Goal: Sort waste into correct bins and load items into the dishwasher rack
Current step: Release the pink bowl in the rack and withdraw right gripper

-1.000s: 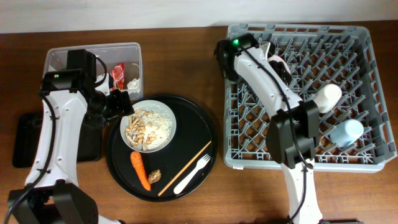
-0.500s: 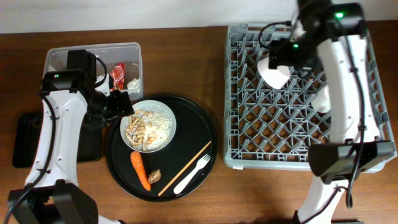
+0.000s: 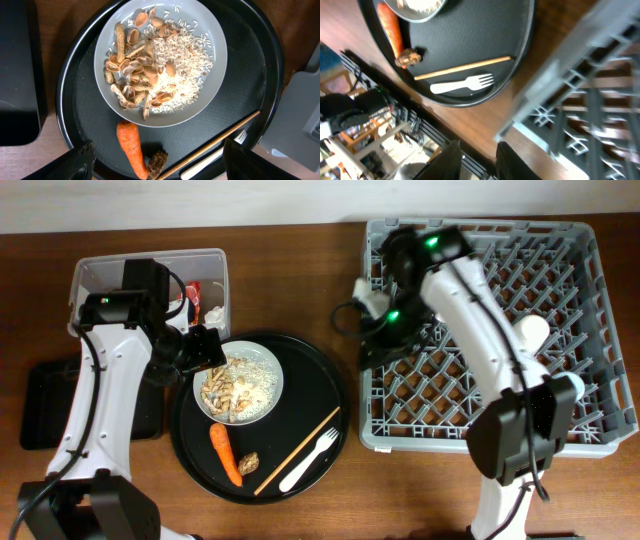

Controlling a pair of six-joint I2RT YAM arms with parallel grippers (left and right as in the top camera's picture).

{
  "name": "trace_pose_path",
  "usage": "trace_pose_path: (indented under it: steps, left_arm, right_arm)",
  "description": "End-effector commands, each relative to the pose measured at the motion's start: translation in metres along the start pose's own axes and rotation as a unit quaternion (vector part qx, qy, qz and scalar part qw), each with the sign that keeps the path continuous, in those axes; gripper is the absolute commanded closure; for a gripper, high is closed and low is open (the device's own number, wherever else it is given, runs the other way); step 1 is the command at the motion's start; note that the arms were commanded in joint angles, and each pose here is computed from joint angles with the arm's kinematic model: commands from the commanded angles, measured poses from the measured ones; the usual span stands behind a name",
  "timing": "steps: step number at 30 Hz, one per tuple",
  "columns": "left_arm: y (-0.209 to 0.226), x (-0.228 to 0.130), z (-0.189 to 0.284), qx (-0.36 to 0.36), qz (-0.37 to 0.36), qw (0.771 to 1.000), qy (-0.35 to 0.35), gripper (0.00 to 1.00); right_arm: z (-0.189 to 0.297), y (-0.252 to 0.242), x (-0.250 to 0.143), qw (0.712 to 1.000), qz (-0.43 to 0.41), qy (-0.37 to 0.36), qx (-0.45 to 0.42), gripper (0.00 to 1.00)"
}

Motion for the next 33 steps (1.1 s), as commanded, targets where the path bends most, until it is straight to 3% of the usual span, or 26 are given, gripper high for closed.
trace_pose_path:
  steps: [1, 11, 21, 24, 31, 32, 33]
  left_arm:
    - [-0.002, 0.001, -0.001, -0.004, 0.004, 1.000, 0.000, 0.19]
    - [-0.002, 0.001, -0.001, -0.003, 0.004, 1.000, 0.001, 0.19]
    - [-0.002, 0.001, -0.001, -0.003, 0.004, 1.000, 0.001, 0.18]
    - [-0.002, 0.001, -0.001, -0.004, 0.003, 1.000, 0.000, 0.18]
    - [-0.010, -0.002, -0.002, -0.005, -0.009, 1.000, 0.002, 0.18]
    - [-0.014, -0.003, -0.003, -0.006, -0.018, 1.000, 0.003, 0.18]
    - [-0.020, -0.005, -0.004, -0.007, -0.030, 1.000, 0.004, 0.18]
  right_arm:
    - [-0.030, 0.005, -0.004, 1.000, -0.001, 0.024, 0.009, 0.73]
    - [-0.068, -0.032, -0.022, 0.994, -0.074, 0.063, -0.050, 0.72]
    - [-0.066, -0.032, -0.022, 0.994, -0.069, 0.062, -0.055, 0.73]
    - [-0.047, -0.024, -0.013, 0.997, -0.041, 0.032, -0.061, 0.64]
    - [0.061, -0.032, 0.011, 0.980, -0.039, -0.124, -0.147, 0.45]
    - [0.074, -0.039, 0.009, 0.976, -0.050, -0.138, -0.158, 0.33]
    - [0.081, -0.046, 0.006, 0.974, -0.059, -0.145, -0.165, 0.30]
Point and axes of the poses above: each gripper's point midway between its finger pads, its own z axis back along the fingers, its own y axis along the line the jaws close on, x = y × z, the point moved 1 cm from there along z, back along the fingers, and after that the axes turned 5 degrees about z, right-handed, at the moved point
